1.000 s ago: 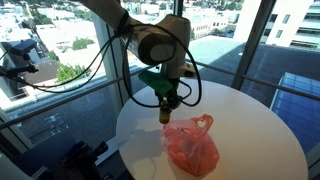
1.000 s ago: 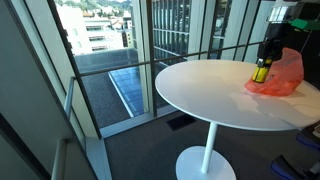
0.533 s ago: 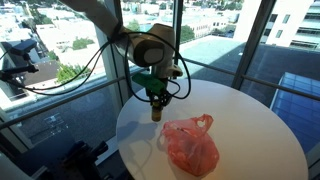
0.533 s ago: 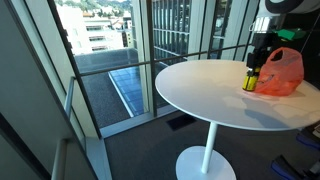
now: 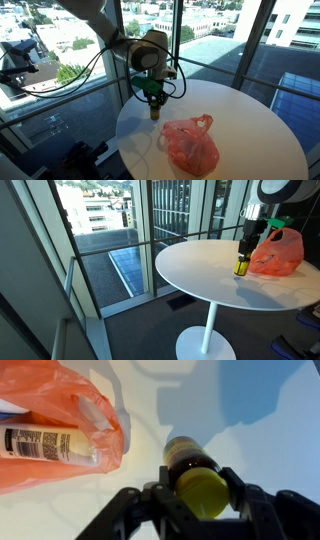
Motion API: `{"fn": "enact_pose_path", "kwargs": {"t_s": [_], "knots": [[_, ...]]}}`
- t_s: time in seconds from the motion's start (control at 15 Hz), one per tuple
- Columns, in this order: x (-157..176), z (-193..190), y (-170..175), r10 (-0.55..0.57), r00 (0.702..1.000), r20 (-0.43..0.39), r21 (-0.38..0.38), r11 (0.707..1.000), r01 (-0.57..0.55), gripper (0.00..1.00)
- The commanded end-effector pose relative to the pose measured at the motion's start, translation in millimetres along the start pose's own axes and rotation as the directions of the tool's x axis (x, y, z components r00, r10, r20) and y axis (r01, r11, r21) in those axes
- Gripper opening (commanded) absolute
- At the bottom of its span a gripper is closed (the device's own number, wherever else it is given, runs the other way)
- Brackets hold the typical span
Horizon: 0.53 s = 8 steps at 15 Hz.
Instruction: Take the yellow bottle from the plastic bag and put it on the table
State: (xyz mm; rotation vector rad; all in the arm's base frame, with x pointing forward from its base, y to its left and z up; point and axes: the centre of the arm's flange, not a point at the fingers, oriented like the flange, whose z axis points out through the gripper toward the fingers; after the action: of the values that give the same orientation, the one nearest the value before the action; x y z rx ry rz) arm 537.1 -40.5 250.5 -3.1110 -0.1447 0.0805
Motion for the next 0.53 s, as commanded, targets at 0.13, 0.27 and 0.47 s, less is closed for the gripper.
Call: {"fn": "enact_pose_path", "kwargs": {"t_s": [0.13,0.27,0.47], "knots": [[10.7,9.0,-1.6,-0.02,0.998,-0.055,-0.003,1.0,0.02,0.3],[11.5,11.2,-1.5,-0.019,0.998,-0.064,-0.001,1.0,0.019,0.3],[12.2,12.9,-1.1,-0.015,0.998,-0.065,0.012,1.0,0.016,0.3]]}}
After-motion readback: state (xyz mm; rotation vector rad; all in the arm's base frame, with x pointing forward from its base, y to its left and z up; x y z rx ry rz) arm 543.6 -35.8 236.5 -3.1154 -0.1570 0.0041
